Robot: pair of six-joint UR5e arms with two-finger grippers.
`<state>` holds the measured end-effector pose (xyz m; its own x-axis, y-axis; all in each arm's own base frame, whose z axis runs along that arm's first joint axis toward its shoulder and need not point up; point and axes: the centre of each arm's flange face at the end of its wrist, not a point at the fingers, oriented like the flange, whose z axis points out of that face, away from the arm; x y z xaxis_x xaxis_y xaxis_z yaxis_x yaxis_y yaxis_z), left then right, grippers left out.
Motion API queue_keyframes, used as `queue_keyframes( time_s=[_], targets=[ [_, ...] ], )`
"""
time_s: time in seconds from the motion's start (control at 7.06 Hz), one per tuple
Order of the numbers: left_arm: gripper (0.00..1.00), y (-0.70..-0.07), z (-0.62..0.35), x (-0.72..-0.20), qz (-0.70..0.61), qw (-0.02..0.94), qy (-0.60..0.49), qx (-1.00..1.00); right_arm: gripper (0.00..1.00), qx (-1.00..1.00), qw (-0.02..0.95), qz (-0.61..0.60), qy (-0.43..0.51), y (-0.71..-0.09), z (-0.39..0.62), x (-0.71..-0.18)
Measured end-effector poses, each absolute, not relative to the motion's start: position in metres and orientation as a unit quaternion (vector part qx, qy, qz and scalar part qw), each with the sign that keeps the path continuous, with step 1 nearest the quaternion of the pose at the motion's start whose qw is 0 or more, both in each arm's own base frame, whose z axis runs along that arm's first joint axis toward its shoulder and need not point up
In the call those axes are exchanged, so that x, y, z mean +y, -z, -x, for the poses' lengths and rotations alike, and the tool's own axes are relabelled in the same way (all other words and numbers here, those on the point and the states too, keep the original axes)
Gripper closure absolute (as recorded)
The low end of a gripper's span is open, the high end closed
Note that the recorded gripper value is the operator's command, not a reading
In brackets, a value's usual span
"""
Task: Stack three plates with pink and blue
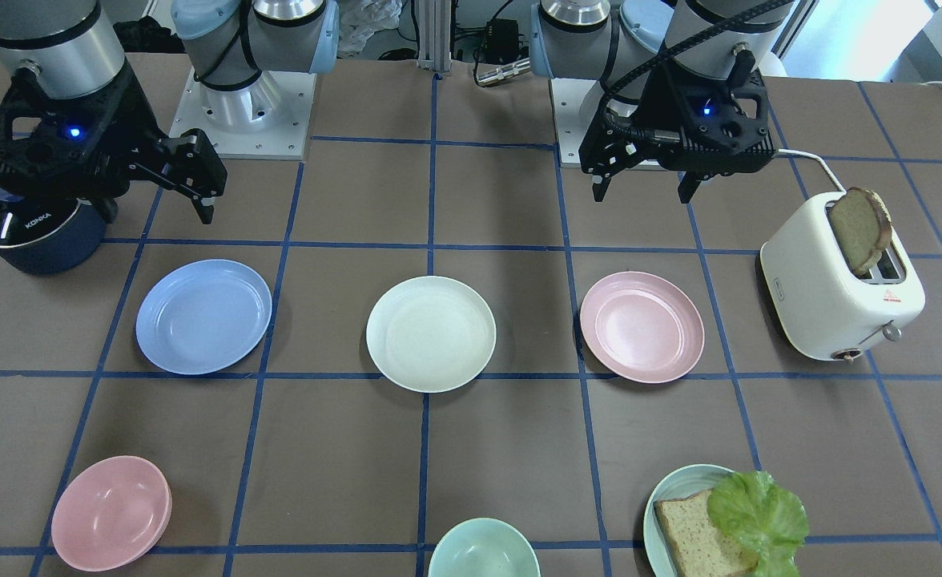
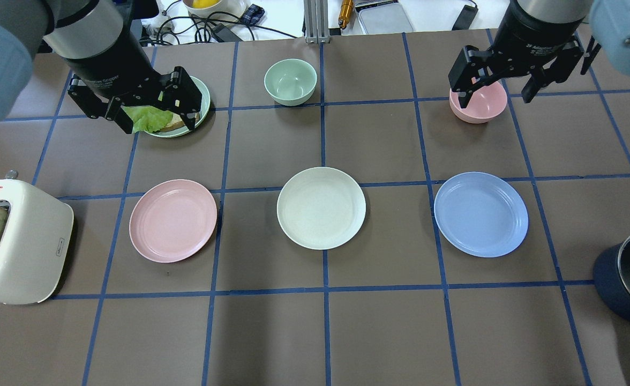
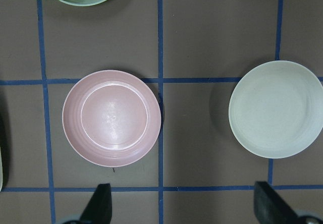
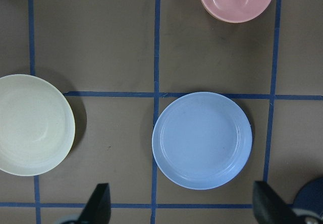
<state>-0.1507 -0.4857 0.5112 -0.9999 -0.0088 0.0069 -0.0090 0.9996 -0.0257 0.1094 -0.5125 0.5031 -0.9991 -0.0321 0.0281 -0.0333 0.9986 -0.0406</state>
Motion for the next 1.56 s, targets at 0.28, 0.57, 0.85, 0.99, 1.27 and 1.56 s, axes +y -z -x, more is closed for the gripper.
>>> queue_keyframes(
  time_s=[0.28,0.57,0.85,0.99,1.27,1.56],
  targets=[
    [0.00,-0.509,0.151,-0.487,-0.004,0.003,-0.011,-1.000,0.00,-1.000,0.014,-0.006,-0.021,-0.506,-0.083,-0.520],
    [0.00,-0.507,0.150,-0.489,-0.004,0.003,-0.009,-1.000,0.00,-1.000,0.012,0.001,-0.008,-0.492,-0.071,-0.528],
    [0.00,-0.497,0.150,-0.496,-0.004,0.005,-0.005,-1.000,0.00,-0.999,0.006,0.014,0.032,-0.451,-0.052,-0.551],
    [0.00,-0.488,0.149,-0.499,-0.003,0.005,0.000,-1.000,0.00,-0.998,0.005,0.025,0.051,-0.432,-0.036,-0.559],
    [0.00,-0.464,0.149,-0.504,0.001,0.004,0.012,-1.000,0.00,-0.994,0.001,0.052,0.096,-0.388,-0.004,-0.559],
    [0.00,-0.420,0.149,-0.512,0.001,0.003,0.007,-1.000,0.00,-0.990,-0.010,0.069,0.122,-0.337,0.026,-0.545]
  ],
)
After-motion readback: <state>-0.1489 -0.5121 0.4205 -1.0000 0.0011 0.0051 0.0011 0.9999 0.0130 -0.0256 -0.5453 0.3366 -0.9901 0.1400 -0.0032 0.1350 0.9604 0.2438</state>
